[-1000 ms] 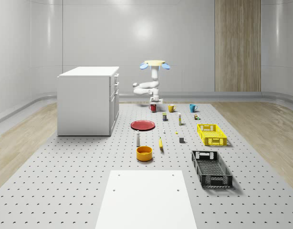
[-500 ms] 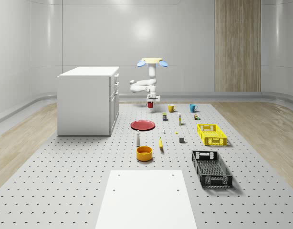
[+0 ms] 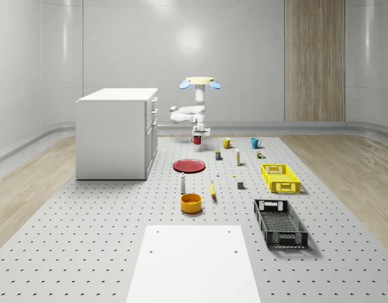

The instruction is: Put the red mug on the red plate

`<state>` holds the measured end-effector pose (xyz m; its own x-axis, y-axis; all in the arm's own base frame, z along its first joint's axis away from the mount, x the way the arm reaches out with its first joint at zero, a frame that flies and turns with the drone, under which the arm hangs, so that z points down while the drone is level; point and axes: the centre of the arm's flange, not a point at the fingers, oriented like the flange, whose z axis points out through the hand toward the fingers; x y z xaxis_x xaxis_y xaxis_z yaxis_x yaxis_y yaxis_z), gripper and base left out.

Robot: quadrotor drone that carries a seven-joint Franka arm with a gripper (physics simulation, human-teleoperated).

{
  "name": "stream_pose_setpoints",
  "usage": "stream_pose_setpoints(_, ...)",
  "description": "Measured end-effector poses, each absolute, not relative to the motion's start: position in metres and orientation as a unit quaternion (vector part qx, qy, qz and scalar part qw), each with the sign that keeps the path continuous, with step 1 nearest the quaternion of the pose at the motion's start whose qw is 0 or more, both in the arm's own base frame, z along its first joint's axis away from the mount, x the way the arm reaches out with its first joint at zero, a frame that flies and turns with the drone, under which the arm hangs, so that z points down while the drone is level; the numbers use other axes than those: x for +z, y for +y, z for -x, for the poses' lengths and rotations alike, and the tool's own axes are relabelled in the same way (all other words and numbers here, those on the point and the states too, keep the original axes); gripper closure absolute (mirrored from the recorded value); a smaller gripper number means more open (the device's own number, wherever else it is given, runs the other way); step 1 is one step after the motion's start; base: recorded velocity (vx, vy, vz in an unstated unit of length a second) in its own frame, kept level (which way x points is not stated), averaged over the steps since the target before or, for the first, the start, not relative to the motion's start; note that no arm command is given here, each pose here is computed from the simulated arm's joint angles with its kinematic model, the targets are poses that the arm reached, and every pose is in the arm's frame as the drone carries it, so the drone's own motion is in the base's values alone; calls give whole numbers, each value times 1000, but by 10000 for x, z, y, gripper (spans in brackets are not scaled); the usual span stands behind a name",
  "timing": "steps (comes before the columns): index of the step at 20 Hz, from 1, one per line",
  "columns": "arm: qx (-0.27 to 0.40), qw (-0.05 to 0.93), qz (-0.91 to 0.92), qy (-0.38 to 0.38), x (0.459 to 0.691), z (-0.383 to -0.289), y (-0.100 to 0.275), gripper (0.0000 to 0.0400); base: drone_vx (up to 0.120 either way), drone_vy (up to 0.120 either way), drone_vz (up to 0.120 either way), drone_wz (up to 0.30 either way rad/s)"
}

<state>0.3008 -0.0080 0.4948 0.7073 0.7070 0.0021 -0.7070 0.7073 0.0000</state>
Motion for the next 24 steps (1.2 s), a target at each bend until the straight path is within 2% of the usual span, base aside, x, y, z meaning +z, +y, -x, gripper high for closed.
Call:
stream_pose_setpoints(5,383,924,0,-1,4947,-3008,-80,300,120,0,0,0)
stream_pose_setpoints(9,383,924,0,-1,4947,-3008,-80,300,120,-100,0,0)
stream_pose_setpoints(16,383,924,0,-1,4947,-3008,-80,300,120,-6,0,0)
stream_pose_setpoints(18,383,924,0,-1,4947,-3008,-80,300,120,-120,0,0)
stream_pose_setpoints(21,383,924,0,-1,4947,-3008,-80,300,120,0,0,0)
stream_pose_setpoints(24,383,924,0,-1,4947,-3008,-80,300,120,-120,0,0)
